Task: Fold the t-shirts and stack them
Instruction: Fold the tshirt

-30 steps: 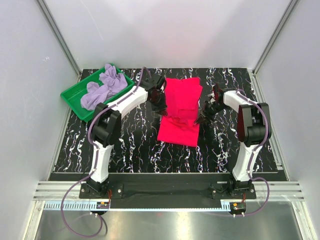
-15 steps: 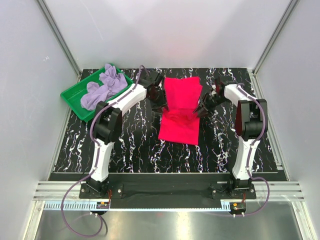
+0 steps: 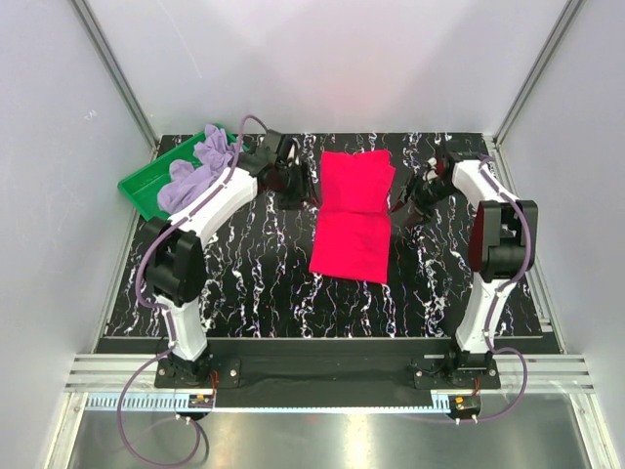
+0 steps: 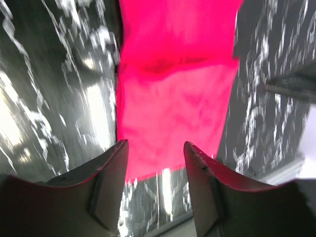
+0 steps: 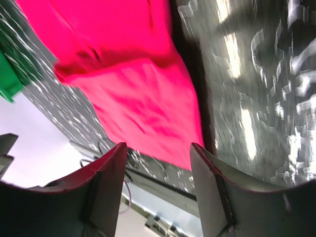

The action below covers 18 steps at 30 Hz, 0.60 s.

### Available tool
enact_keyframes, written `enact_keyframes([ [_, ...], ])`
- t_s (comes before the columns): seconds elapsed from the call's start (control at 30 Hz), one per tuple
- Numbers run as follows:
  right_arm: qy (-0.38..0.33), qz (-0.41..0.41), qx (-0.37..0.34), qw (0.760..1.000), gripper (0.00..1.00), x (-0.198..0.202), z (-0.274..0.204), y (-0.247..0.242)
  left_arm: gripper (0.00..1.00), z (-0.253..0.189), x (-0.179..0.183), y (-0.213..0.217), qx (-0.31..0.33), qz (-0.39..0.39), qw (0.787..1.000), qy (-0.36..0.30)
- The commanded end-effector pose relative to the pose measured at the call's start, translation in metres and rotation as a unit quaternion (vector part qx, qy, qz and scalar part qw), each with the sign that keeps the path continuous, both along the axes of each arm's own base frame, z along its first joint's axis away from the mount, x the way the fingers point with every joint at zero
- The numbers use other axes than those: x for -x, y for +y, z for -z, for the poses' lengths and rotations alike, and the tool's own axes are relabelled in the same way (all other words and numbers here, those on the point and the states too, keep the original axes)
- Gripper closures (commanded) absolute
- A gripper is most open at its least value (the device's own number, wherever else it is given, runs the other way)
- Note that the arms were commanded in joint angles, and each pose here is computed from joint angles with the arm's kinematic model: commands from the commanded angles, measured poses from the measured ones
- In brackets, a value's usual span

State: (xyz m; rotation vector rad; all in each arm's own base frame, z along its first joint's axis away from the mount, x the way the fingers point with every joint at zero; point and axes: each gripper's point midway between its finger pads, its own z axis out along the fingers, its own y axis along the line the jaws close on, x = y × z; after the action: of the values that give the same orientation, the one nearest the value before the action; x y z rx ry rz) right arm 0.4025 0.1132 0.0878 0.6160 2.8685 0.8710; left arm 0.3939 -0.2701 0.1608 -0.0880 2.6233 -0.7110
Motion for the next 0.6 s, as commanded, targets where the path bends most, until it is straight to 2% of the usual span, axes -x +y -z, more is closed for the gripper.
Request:
enact_keyframes([
  [0.0, -0.016, -0.025, 0.002, 1.000, 0.39, 0.026, -0.005, 0.001, 0.45, 0.007, 0.016, -0.022, 0.056, 0.052, 0.997, 0.003],
  [0.07, -0.025, -0.029, -0.015, 0.999, 0.42, 0.029, -0.006, 0.006, 0.45, 0.009, 0.023, -0.032, 0.074, 0.093, 0.993, -0.001],
  [0.13, -0.020, -0.030, -0.030, 0.999, 0.52, 0.038, -0.004, 0.011, 0.51, 0.008, 0.034, -0.044, 0.104, 0.136, 0.985, -0.003],
  [0.17, -0.019, -0.029, -0.044, 0.998, 0.63, 0.042, 0.000, 0.015, 0.57, 0.007, 0.038, -0.049, 0.122, 0.149, 0.981, -0.003],
  [0.2, -0.019, -0.028, -0.055, 0.998, 0.67, 0.045, 0.000, 0.019, 0.61, 0.004, 0.043, -0.058, 0.153, 0.156, 0.976, 0.003],
  [0.27, -0.018, -0.041, -0.086, 0.995, 0.76, 0.055, -0.003, 0.035, 0.72, 0.025, 0.057, -0.056, 0.165, 0.145, 0.975, 0.040],
  [0.33, 0.003, -0.057, -0.093, 0.994, 0.78, 0.076, 0.006, 0.047, 0.75, 0.027, 0.067, -0.062, 0.189, 0.139, 0.971, 0.051],
  [0.37, 0.015, -0.063, -0.097, 0.993, 0.81, 0.087, 0.013, 0.051, 0.77, 0.046, 0.079, -0.055, 0.182, 0.130, 0.972, 0.074],
  [0.43, 0.017, -0.079, -0.104, 0.991, 0.84, 0.100, 0.014, 0.060, 0.78, 0.051, 0.088, -0.050, 0.176, 0.123, 0.974, 0.077],
  [0.57, 0.029, -0.107, -0.121, 0.986, 0.85, 0.128, 0.026, 0.083, 0.78, 0.078, 0.115, -0.033, 0.153, 0.121, 0.975, 0.108],
])
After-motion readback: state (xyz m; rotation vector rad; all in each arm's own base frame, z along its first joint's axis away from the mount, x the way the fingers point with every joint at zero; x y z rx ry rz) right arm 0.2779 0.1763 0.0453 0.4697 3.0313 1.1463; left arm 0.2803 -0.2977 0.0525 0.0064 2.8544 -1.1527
